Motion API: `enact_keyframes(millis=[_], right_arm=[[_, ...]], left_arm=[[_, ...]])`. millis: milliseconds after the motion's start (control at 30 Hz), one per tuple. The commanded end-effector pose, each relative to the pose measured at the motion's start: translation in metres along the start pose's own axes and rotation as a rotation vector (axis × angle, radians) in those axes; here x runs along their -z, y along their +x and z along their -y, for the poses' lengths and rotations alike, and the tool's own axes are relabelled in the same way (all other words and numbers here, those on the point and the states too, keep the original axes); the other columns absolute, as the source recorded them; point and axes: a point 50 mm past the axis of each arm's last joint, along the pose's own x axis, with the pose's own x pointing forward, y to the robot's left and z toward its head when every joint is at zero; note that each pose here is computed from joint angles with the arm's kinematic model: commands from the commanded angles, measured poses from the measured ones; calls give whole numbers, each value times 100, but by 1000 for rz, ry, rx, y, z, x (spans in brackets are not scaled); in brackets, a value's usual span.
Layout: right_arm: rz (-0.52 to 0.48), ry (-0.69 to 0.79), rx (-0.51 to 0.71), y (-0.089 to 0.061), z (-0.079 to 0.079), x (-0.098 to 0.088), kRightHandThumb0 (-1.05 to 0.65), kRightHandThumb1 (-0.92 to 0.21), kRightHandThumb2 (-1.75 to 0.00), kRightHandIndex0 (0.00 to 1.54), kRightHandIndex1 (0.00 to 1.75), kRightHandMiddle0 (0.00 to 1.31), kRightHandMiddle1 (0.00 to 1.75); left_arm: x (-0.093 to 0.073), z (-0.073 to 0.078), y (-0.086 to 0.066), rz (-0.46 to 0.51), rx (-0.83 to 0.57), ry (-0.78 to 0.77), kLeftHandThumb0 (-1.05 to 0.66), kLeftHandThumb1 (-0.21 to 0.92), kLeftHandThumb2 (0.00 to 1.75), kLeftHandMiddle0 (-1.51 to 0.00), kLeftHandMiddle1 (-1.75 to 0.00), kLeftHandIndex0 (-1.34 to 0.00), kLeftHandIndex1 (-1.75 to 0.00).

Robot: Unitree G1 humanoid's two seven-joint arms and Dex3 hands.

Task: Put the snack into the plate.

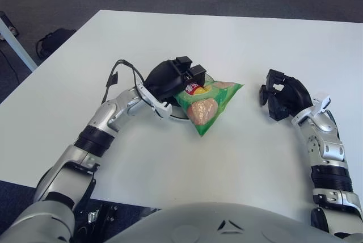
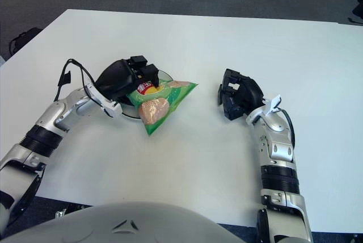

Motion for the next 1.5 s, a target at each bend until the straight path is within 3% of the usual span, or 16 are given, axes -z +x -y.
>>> enact_keyframes(millis=[0,333,433,500,600,633,700,767,833,1033,1467], right_arm=[[4,-1,2,-2,0,-1,-1,7,-175,88,171,72,175],[10,-12,14,-1,1,-3,-1,8,-175,89,169,72,175],[7,-7,15,-1,2,-4,-1,9,-175,90,168,72,175],[4,-2,15,-1,2,-4,-1,9,-175,90,168,73,175],[-2,2,17,0,3,-4,-1,9,-175,91,166,73,175],[-6,2,18,0,3,-4,-1,9,-175,91,166,73,175],[-12,2,20,0,3,-4,-1,9,-175,91,165,73,175],[-19,3,21,1,3,-4,-1,10,-175,92,165,73,175],[-24,4,22,1,4,-4,-1,10,-175,92,165,73,175],[-44,5,36,2,4,-4,-1,9,-175,91,166,72,175],[-89,-14,35,5,8,-5,-1,8,-175,89,170,72,175]], left_arm=[[2,14,-6,-29,91,18,0,5,162,-81,-173,-58,-175],[5,15,-9,-48,91,38,0,7,160,-79,-174,-56,-175],[6,14,-8,-36,88,65,-1,1,160,-84,-174,-72,-154],[6,14,-8,-24,81,67,-1,1,158,-84,-175,-75,-149],[7,13,-8,-12,72,59,-1,27,135,-58,-175,-54,-166],[7,12,-9,-10,71,52,-1,31,131,-54,-175,-50,-168],[7,11,-11,-8,71,40,-18,62,91,-43,-164,-34,-172],[6,9,-13,-5,73,24,-45,76,75,-36,-132,-18,-151],[6,8,-13,0,75,10,-64,86,76,-31,-102,-7,-129],[4,-18,-12,51,61,2,-77,91,97,-26,-65,-1,-98],[3,-32,-19,121,30,43,-69,92,119,-22,-45,0,-84]])
